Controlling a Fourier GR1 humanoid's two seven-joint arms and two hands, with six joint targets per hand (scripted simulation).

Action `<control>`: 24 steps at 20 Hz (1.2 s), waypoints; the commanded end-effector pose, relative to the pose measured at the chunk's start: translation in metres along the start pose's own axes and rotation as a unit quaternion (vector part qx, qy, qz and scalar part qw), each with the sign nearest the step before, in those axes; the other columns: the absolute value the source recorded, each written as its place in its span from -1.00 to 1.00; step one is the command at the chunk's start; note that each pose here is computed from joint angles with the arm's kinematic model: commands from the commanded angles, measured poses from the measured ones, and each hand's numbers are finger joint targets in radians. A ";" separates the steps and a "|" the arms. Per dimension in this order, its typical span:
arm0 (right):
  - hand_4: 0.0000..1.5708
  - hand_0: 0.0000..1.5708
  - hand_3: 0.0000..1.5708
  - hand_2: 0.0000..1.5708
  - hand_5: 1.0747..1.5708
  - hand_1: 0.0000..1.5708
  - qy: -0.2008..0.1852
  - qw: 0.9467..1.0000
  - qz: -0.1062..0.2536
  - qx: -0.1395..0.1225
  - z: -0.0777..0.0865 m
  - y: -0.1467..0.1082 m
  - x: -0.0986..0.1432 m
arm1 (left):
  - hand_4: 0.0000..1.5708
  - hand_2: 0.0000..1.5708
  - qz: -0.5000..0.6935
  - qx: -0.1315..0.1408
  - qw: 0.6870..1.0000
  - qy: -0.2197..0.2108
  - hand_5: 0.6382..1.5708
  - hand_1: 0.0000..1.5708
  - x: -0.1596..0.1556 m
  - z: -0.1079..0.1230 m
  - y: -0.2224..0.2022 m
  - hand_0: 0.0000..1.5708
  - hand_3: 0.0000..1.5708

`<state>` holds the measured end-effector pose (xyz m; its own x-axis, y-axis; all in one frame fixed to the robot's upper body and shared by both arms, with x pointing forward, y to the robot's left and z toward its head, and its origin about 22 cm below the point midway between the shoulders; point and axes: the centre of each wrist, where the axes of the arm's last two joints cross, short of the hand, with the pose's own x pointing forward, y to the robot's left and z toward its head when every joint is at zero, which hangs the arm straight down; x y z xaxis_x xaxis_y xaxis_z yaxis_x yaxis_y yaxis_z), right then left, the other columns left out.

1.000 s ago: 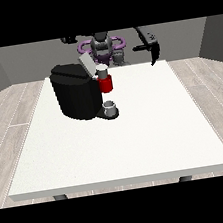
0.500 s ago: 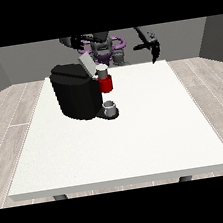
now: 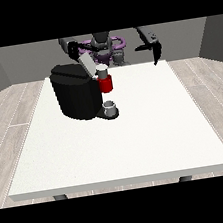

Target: Insert the coffee pod into the coffee machine and close the lid

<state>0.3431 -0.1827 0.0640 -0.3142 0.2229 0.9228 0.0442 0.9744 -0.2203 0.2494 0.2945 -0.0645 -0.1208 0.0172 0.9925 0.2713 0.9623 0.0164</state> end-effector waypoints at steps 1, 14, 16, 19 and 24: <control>-0.50 -1.00 -1.00 -1.00 1.00 -1.00 0.012 1.000 0.010 -0.016 -0.009 0.005 -0.012 | -0.53 -1.00 0.002 0.000 1.000 0.001 1.00 -1.00 0.012 -0.009 0.001 -1.00 -1.00; -0.54 -1.00 -1.00 -1.00 1.00 -1.00 -0.031 0.999 -0.015 -0.008 -0.038 -0.003 -0.009 | -0.56 -1.00 -0.008 0.017 0.999 -0.040 1.00 -1.00 -0.002 -0.012 0.014 -1.00 -1.00; -0.69 -1.00 -1.00 -1.00 1.00 -1.00 -0.003 1.000 -0.002 0.001 -0.036 0.003 -0.014 | -0.54 -1.00 0.002 0.008 1.000 -0.004 1.00 -1.00 -0.001 -0.020 -0.007 -1.00 -1.00; -0.51 -1.00 -1.00 -1.00 1.00 -1.00 0.002 1.000 0.006 -0.008 -0.047 -0.006 -0.008 | -0.55 -1.00 0.008 -0.001 1.000 -0.006 1.00 -1.00 0.007 -0.015 0.016 -1.00 -1.00; -0.50 -1.00 -1.00 -1.00 1.00 -1.00 -0.009 1.000 0.002 0.010 -0.054 0.004 -0.004 | -0.58 -1.00 0.005 -0.011 1.000 -0.021 1.00 -1.00 0.019 -0.030 0.022 -1.00 -1.00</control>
<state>0.3916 -0.1842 0.0850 -0.3703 0.2122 0.9044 0.0520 0.9768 -0.2079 0.2727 0.3067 -0.0546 -0.1674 0.0313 0.9854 0.2720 0.9622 0.0157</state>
